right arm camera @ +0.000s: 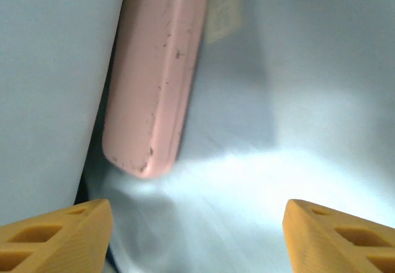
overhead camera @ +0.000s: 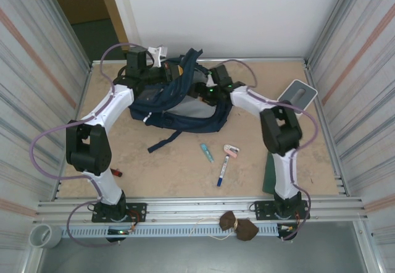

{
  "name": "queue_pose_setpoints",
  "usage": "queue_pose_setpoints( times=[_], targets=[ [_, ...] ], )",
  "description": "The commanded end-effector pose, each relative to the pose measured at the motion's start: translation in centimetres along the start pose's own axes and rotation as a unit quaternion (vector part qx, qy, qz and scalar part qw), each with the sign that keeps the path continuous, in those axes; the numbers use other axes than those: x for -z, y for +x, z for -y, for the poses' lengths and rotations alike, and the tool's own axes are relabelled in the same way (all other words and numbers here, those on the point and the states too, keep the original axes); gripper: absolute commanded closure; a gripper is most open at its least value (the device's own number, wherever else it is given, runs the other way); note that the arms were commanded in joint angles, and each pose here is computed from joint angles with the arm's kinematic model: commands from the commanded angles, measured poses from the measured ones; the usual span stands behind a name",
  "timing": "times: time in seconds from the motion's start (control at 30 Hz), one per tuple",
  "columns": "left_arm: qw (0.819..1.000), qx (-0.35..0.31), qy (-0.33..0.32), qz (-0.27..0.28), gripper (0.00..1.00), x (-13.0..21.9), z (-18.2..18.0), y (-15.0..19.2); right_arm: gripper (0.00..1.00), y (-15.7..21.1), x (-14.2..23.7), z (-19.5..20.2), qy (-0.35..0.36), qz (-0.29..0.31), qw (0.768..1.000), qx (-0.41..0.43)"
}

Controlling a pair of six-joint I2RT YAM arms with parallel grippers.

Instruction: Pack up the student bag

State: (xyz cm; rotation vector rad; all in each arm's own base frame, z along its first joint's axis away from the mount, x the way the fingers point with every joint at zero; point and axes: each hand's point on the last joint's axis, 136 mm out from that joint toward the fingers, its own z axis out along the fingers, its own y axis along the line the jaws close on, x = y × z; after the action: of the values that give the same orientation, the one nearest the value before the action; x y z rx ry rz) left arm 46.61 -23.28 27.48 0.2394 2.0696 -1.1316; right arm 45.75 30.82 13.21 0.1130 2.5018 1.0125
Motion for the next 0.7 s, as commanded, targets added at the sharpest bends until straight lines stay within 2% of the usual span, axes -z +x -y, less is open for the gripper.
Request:
queue_pose_setpoints(
  times=[0.0,0.1,0.27,0.4,0.5,0.67],
  targets=[
    [0.998,-0.047,0.020,0.043,1.00,1.1,1.6,-2.2,0.22,-1.0,7.1,1.5,0.049,0.043,0.997,0.038],
    [0.998,-0.043,0.018,0.038,1.00,0.9,1.1,-1.6,0.16,1.3,11.6,7.3,0.143,0.047,0.988,0.020],
    [0.999,-0.030,0.022,0.029,1.00,0.3,0.4,-0.4,0.02,5.4,18.8,15.1,0.248,0.056,0.966,-0.043],
    [0.999,-0.024,0.023,0.023,1.00,-0.1,-0.1,0.3,0.01,8.8,23.4,20.7,0.382,0.055,0.920,-0.068],
    [0.999,-0.019,0.023,0.019,1.00,-0.3,-0.5,0.7,0.01,11.1,24.9,23.2,0.430,0.051,0.896,-0.095],
    [0.999,-0.018,0.023,0.015,1.00,-0.5,-0.8,1.1,0.01,14.1,25.4,25.9,0.446,0.038,0.882,-0.147]
  ],
)
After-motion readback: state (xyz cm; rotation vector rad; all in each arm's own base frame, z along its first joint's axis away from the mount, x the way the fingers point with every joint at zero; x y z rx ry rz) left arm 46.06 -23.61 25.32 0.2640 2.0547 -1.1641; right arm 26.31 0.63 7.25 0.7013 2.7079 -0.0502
